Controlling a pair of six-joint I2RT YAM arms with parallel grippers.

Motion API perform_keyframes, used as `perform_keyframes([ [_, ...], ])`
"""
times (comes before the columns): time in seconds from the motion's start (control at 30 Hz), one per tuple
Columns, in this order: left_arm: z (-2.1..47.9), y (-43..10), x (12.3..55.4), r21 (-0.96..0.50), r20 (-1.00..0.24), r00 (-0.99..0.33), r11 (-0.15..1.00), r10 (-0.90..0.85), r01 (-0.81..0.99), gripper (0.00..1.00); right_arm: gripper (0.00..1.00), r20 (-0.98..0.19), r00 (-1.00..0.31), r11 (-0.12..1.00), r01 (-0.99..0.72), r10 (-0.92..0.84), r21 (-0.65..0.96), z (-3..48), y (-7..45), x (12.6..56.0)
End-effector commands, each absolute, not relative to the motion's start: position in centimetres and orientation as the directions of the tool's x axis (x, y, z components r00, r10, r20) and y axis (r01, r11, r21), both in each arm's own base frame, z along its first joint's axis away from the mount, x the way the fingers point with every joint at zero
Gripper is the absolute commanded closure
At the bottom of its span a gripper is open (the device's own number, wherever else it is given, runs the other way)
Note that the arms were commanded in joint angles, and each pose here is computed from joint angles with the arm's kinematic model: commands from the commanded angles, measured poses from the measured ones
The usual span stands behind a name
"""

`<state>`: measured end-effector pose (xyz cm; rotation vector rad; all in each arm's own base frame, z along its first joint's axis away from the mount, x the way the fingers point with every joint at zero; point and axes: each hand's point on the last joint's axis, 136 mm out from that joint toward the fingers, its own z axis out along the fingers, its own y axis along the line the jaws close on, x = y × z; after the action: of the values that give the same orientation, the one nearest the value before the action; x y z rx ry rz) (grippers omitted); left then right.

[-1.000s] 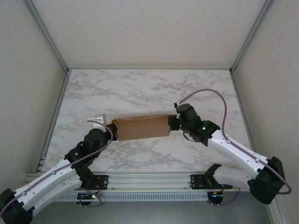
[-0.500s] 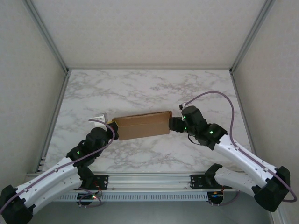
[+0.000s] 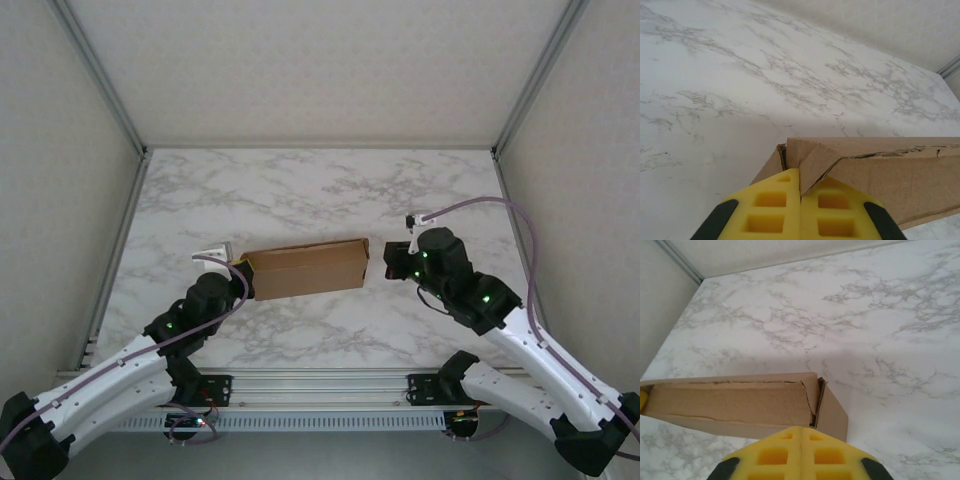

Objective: Fold the paper box

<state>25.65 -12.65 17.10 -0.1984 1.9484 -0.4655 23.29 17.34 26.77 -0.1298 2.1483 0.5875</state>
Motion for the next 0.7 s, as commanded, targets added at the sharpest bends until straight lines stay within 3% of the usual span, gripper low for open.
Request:
perform_keyframes([
  [0.0,13.0,-11.9,24.3,-0.296,-0.819,-0.526,0.954,-0.23,0.042,1.0,1.0,-0.752,-0.647,0.862,-0.305,0.125,0.406,28.7,18.7,23.8],
  [0.07,13.0,-11.9,24.3,-0.295,-0.819,-0.526,0.954,-0.229,0.045,1.0,0.9,-0.703,-0.703,0.856,-0.295,0.107,0.425,28.6,20.3,24.4],
  [0.13,13.0,-12.0,24.3,-0.294,-0.819,-0.527,0.954,-0.226,0.048,1.0,0.86,-0.668,-0.736,0.839,-0.292,0.109,0.458,28.8,21.9,25.2],
  [0.2,13.0,-12.0,24.2,-0.295,-0.82,-0.527,0.954,-0.226,0.05,1.0,0.91,-0.646,-0.751,0.828,-0.274,0.132,0.489,29.2,23.1,26.1],
  [0.3,13.1,-12.1,24.2,-0.296,-0.822,-0.523,0.954,-0.225,0.054,1.0,0.89,-0.619,-0.769,0.818,-0.247,0.161,0.519,29.2,24.7,27.6],
  [0.43,13.3,-12.1,24.1,-0.297,-0.824,-0.519,0.953,-0.227,0.056,1.0,0.97,-0.593,-0.795,0.842,-0.231,0.125,0.487,27.3,26.2,28.6],
  [0.67,13.4,-12.3,24.1,-0.301,-0.827,-0.514,0.951,-0.225,0.067,1.0,0.99,-0.57,-0.821,0.879,-0.245,0.037,0.409,23.6,27.7,28.4],
])
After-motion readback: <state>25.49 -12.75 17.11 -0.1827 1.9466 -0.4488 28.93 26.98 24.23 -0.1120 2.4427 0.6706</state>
